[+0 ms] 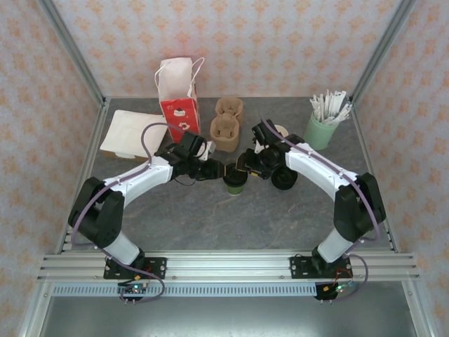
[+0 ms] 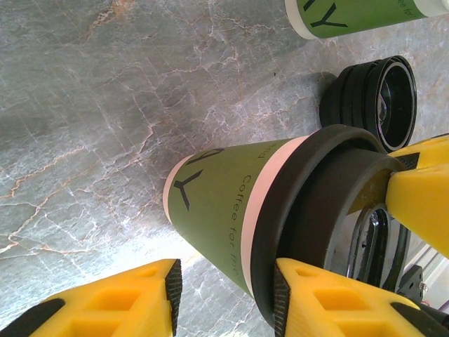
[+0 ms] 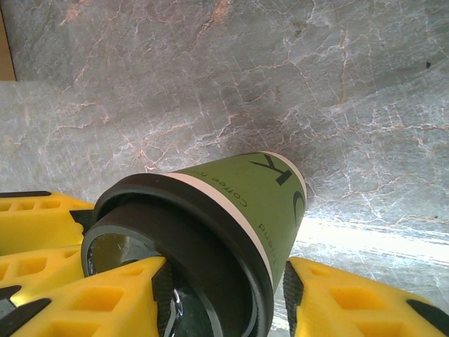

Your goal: Pack the takeout coffee

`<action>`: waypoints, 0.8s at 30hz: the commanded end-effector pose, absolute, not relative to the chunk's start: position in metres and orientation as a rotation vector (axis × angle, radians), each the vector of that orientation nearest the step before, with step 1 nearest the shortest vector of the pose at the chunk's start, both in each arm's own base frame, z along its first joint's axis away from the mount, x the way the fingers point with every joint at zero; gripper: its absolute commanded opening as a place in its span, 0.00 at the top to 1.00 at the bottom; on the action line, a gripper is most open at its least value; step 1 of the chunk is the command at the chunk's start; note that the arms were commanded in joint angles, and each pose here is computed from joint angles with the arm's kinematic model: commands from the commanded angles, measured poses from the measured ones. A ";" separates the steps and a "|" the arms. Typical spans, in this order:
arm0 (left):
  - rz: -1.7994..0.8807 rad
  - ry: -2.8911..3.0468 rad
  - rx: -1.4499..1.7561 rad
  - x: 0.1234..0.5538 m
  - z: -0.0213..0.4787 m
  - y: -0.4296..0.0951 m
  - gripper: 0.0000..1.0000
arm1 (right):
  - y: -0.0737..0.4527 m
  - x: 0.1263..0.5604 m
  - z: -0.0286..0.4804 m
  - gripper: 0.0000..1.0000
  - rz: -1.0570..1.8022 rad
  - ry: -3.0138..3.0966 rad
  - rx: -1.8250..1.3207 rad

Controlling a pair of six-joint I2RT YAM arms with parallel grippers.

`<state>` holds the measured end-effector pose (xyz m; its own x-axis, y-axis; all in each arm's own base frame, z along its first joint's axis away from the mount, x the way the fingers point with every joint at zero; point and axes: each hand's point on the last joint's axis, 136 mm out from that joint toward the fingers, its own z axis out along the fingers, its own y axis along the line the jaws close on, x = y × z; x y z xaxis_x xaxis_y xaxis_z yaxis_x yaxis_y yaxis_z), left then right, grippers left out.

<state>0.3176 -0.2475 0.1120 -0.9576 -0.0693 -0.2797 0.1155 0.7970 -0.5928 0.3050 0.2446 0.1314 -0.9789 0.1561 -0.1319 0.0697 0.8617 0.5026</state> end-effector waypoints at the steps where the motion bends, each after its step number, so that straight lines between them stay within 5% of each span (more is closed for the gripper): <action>1: -0.715 2.890 0.009 0.287 0.068 -0.222 0.60 | 0.233 0.299 0.130 0.52 0.680 2.909 0.217; 8: -0.717 2.886 0.013 0.287 0.070 -0.223 0.60 | 0.250 0.314 0.155 0.49 0.799 2.820 0.194; 24: -0.717 2.885 0.014 0.287 0.070 -0.224 0.60 | 0.250 0.320 0.127 0.44 0.706 2.899 0.133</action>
<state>0.3174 -0.2479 0.1124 -0.9568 -0.0683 -0.2827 0.1175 0.7984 -0.5906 0.3200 0.2550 0.1345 -0.9811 0.1390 -0.1343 0.0532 0.8620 0.5042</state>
